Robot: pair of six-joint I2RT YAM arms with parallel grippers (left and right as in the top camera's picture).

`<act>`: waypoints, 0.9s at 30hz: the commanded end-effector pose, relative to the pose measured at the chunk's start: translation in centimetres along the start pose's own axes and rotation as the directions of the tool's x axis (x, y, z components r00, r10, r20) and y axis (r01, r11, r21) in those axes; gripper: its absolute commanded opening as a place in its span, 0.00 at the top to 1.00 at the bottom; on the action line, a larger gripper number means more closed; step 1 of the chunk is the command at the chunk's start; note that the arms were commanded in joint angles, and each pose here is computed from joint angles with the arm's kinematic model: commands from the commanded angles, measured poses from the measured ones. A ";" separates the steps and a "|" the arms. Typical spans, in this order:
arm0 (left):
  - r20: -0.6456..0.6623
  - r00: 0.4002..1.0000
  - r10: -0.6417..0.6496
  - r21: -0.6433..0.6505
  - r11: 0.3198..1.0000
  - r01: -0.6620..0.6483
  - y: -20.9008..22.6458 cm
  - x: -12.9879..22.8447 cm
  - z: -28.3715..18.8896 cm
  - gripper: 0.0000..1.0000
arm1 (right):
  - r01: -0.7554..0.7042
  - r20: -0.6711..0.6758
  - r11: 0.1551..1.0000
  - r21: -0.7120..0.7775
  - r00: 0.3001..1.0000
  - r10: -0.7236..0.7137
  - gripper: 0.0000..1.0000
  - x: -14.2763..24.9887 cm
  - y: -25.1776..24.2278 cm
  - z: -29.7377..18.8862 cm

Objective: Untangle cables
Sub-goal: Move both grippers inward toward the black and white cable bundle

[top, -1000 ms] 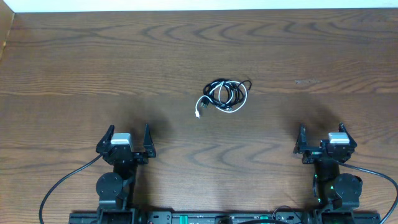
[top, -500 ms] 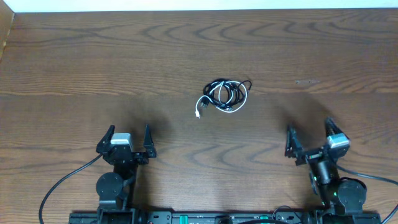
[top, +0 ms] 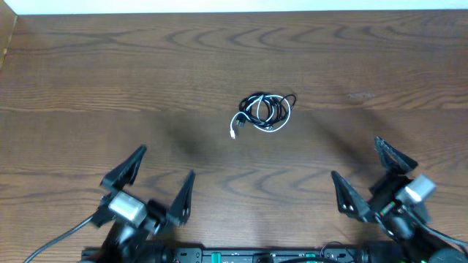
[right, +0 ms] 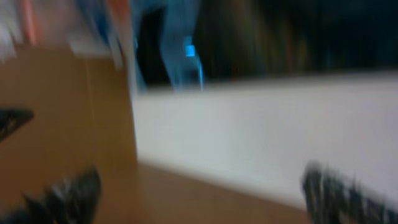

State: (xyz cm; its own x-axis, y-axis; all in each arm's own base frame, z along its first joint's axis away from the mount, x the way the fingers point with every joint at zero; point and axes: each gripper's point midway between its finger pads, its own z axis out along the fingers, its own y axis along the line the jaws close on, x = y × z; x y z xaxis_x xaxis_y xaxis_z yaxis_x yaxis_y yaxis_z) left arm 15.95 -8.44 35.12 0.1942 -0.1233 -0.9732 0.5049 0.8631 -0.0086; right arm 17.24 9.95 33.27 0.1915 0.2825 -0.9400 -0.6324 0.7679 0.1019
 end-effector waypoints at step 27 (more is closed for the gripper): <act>-0.851 0.196 -0.487 -0.377 0.827 0.417 2.0 4.1 4.4 0.02 | -0.352 -0.758 0.808 0.472 0.305 0.576 0.01 5.8 -3.7 4.9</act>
State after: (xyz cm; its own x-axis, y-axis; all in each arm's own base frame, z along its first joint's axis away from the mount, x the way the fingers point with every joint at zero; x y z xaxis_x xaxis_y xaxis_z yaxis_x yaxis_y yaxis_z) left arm 20.27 -11.83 34.56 -0.8937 0.0030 -0.4487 0.3049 0.7377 -0.6023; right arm 22.82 13.32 31.97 -0.8356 0.0500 -0.5470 -0.3808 0.6650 0.6425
